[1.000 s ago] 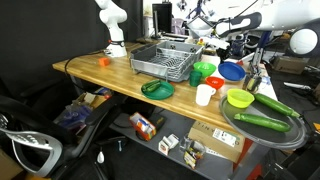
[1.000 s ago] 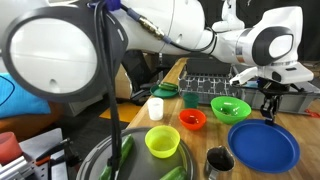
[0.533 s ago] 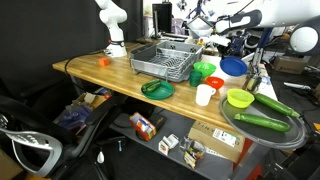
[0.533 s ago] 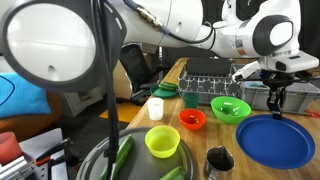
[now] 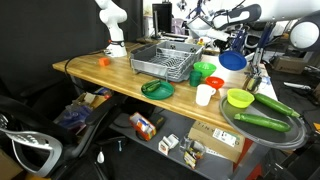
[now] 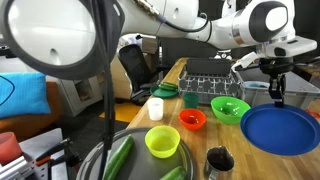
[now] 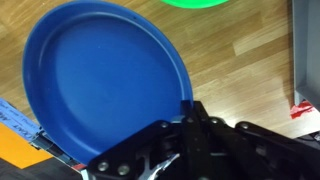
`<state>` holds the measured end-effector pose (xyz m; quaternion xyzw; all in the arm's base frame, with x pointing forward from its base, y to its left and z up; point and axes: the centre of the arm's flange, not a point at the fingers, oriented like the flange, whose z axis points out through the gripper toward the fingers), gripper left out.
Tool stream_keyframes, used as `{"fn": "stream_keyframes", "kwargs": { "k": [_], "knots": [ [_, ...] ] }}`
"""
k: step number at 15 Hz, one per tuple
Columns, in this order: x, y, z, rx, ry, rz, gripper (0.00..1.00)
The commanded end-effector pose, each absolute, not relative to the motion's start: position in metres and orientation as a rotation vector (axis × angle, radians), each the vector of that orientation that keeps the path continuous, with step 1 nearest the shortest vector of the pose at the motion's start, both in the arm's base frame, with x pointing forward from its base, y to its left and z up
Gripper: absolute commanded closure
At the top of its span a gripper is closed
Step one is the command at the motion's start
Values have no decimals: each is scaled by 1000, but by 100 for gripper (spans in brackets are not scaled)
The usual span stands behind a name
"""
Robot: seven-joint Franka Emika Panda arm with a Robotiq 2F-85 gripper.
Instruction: Put the blue plate in the dish rack
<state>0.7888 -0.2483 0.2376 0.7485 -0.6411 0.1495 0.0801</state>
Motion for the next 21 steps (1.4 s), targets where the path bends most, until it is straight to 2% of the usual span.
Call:
{"fn": "stream_keyframes", "kwargs": {
  "k": [1,9,21],
  "knots": [
    [829,-262,249,2254,-1877,456,99],
    [802,-237,295,2314,-1875,423,99],
    [784,-136,328,2609,-1754,327,99]
  ]
}}
